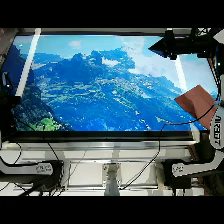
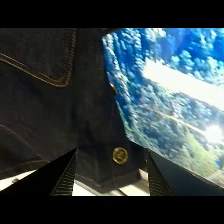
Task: Fold the clothes and pants, and hang the long-sleeved shirts on hangers.
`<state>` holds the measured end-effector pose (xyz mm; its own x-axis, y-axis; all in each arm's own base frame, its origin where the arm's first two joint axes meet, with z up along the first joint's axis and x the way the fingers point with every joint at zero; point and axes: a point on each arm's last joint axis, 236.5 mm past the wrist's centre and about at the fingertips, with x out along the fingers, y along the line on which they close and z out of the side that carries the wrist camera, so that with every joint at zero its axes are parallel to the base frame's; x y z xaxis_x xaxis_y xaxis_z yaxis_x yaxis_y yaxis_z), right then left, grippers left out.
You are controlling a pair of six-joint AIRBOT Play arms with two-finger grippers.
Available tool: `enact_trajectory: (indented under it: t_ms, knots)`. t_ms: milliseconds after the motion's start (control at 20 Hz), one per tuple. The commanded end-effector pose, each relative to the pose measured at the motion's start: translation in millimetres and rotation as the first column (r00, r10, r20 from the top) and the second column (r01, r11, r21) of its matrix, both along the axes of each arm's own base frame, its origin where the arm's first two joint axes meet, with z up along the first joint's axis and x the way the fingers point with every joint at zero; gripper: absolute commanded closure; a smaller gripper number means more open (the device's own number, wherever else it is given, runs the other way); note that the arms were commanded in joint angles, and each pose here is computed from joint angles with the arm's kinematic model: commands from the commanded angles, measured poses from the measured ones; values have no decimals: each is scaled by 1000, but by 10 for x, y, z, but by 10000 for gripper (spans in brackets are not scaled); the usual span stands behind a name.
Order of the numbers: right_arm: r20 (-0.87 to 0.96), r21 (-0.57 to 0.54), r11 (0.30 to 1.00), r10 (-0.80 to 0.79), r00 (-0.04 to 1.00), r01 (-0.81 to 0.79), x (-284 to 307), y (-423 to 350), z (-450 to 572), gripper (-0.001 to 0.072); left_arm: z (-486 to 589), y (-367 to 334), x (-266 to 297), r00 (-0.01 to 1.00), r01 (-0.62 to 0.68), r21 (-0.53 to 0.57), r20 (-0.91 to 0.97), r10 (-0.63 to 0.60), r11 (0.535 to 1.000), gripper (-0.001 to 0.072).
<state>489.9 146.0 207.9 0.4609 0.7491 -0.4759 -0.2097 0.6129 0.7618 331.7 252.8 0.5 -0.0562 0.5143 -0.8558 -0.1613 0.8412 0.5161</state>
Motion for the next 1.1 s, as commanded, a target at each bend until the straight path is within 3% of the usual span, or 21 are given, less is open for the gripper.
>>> enact_trajectory:
  t_ms: [0,450,1000,1050]
  knots:
    - [10,11,1000,-24,1000,24,50,-10,36,673,14,122,-15,1000,5,38,-11,-4,999,222]
    - [18,29,999,-30,999,29,69,3,77,673,-392,300,-73,997,-16,14,-78,17,1000,132]
    - [18,30,999,-29,999,29,69,4,78,673,-621,600,33,993,58,85,-110,-49,995,139]
    - [18,30,999,-29,999,29,69,4,78,673,-623,619,31,993,57,86,-106,-47,995,175]
